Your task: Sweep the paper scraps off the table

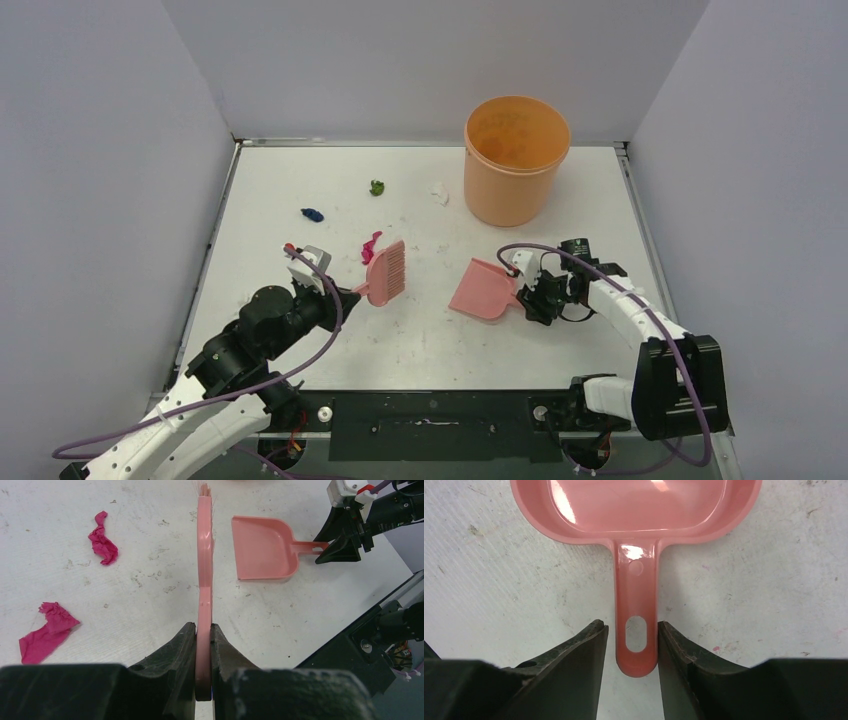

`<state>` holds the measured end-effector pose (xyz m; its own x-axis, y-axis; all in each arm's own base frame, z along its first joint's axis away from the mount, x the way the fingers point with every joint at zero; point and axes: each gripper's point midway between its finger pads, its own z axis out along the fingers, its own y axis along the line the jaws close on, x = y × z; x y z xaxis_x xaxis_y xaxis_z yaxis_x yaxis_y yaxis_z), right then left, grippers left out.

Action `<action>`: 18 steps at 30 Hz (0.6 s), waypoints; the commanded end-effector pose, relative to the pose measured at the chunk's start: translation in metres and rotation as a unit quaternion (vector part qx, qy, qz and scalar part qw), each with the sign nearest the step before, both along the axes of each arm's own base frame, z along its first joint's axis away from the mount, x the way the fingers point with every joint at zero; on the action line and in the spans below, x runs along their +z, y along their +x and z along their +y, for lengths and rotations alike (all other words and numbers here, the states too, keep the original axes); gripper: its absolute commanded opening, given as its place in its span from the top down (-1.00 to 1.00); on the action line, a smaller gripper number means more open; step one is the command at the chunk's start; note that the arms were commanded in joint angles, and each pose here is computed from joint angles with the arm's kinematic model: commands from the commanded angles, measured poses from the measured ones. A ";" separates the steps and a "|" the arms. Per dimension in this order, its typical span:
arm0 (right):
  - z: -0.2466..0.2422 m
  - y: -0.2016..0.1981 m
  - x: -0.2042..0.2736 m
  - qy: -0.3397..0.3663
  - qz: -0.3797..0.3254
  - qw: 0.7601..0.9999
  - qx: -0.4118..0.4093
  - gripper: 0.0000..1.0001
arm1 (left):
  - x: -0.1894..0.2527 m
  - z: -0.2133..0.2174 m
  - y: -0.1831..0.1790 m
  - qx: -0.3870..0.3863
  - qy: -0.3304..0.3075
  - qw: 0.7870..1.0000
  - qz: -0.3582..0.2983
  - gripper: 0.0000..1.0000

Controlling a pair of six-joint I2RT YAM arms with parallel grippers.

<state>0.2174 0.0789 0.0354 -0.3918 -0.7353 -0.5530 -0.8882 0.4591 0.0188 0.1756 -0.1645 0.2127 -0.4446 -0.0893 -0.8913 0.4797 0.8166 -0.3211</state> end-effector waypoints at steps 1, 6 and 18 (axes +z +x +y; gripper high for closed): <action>0.002 0.005 0.002 0.012 -0.006 1.000 0.004 0.19 | 0.016 -0.005 0.004 0.000 -0.025 0.999 -0.021 1.00; 0.001 0.010 0.007 0.013 -0.016 1.000 -0.003 0.42 | 0.016 -0.005 0.004 0.000 -0.024 0.999 -0.021 1.00; -0.020 0.008 0.084 -0.034 -0.041 0.997 -0.060 0.89 | 0.034 -0.005 0.026 0.053 -0.049 0.997 -0.024 1.00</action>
